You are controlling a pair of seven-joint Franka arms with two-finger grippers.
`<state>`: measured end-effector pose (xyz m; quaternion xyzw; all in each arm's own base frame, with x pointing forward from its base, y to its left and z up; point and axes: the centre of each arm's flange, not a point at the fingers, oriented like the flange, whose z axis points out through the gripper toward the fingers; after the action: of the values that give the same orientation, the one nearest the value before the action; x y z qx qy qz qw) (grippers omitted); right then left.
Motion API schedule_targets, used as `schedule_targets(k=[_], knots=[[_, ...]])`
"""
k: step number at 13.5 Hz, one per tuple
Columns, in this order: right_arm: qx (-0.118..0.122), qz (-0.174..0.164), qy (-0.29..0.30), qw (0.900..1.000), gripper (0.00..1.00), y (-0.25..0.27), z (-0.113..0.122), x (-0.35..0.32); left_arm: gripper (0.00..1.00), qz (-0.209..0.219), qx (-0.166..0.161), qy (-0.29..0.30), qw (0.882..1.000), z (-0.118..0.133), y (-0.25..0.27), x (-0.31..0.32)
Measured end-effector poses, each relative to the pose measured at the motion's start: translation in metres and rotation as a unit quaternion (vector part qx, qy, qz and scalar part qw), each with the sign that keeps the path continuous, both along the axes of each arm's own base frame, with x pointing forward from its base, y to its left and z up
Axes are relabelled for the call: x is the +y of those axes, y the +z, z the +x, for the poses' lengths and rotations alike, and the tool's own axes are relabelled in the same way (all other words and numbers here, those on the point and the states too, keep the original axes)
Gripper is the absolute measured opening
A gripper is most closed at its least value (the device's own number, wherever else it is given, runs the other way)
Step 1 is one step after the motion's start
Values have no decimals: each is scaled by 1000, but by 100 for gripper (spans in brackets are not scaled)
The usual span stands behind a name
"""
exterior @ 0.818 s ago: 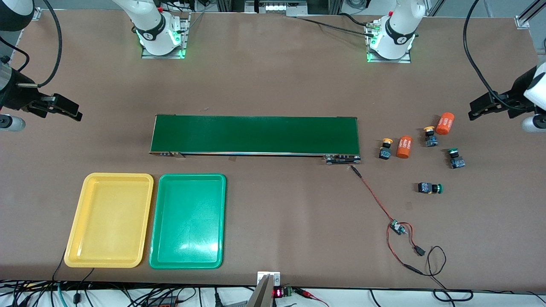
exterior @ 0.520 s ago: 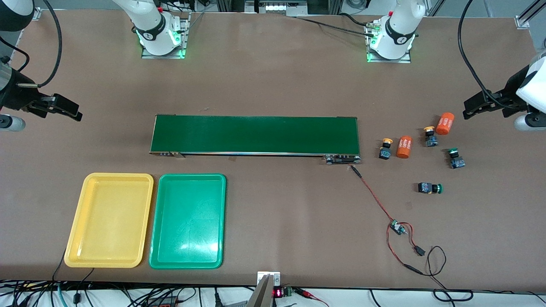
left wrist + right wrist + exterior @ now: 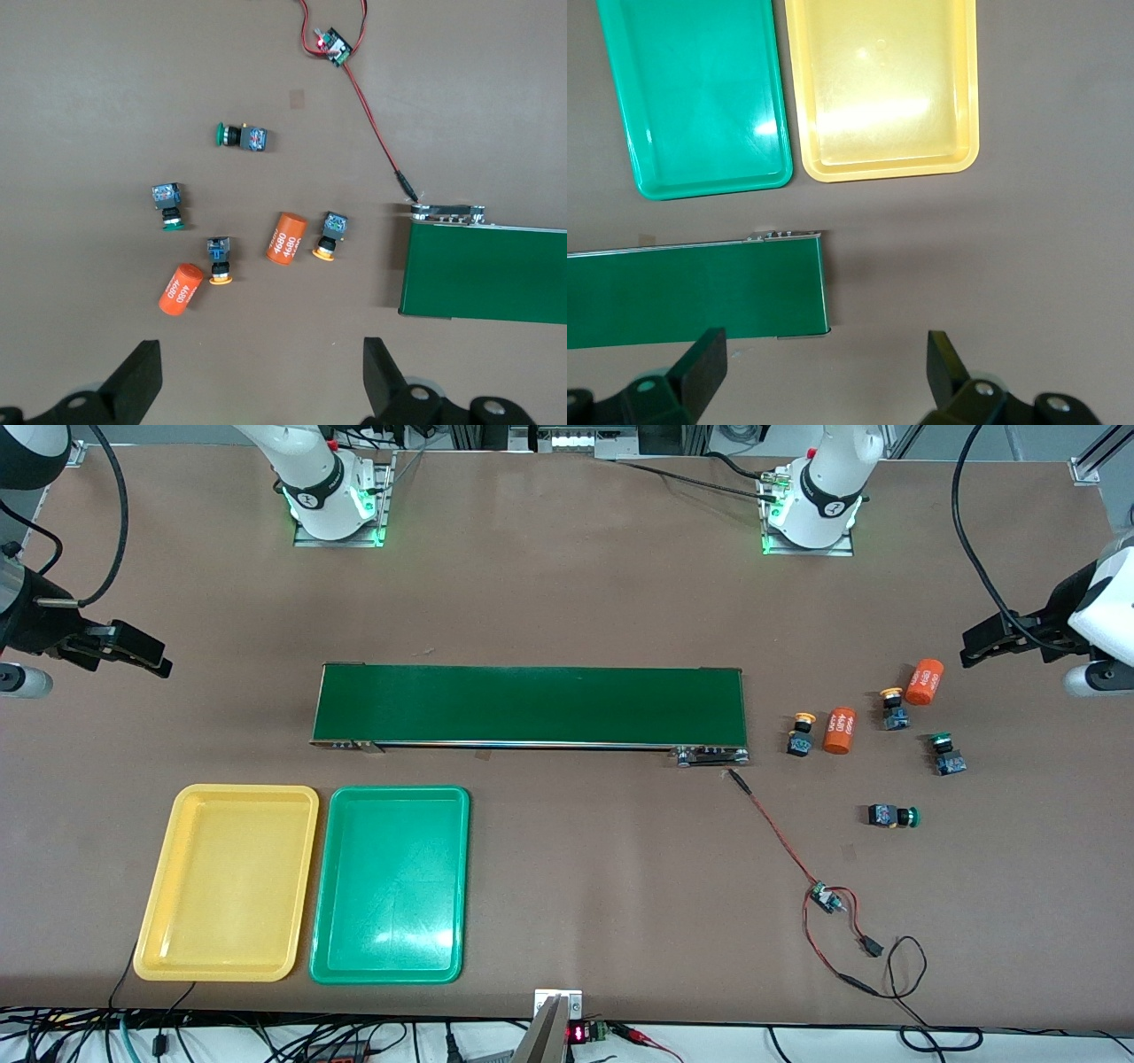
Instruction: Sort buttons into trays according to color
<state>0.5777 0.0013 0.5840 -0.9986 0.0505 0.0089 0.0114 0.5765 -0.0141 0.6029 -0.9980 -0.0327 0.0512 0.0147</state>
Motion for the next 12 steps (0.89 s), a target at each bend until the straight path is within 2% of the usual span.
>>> schedule_targets(k=[3,7,9,12], knots=[[0,0,0,1000,100,0,0,0,100,-2,35,-13,999,16,-42,-14],[0,0,0,1000,100,-1,0,0,100,-13,113,-22,993,54,-163,-27],[0,1,0,1000,100,-1,0,0,100,-46,115,-15,992,75,-225,-36],[0,1,0,1000,100,-1,0,0,100,-59,126,-8,990,88,-294,-38]])
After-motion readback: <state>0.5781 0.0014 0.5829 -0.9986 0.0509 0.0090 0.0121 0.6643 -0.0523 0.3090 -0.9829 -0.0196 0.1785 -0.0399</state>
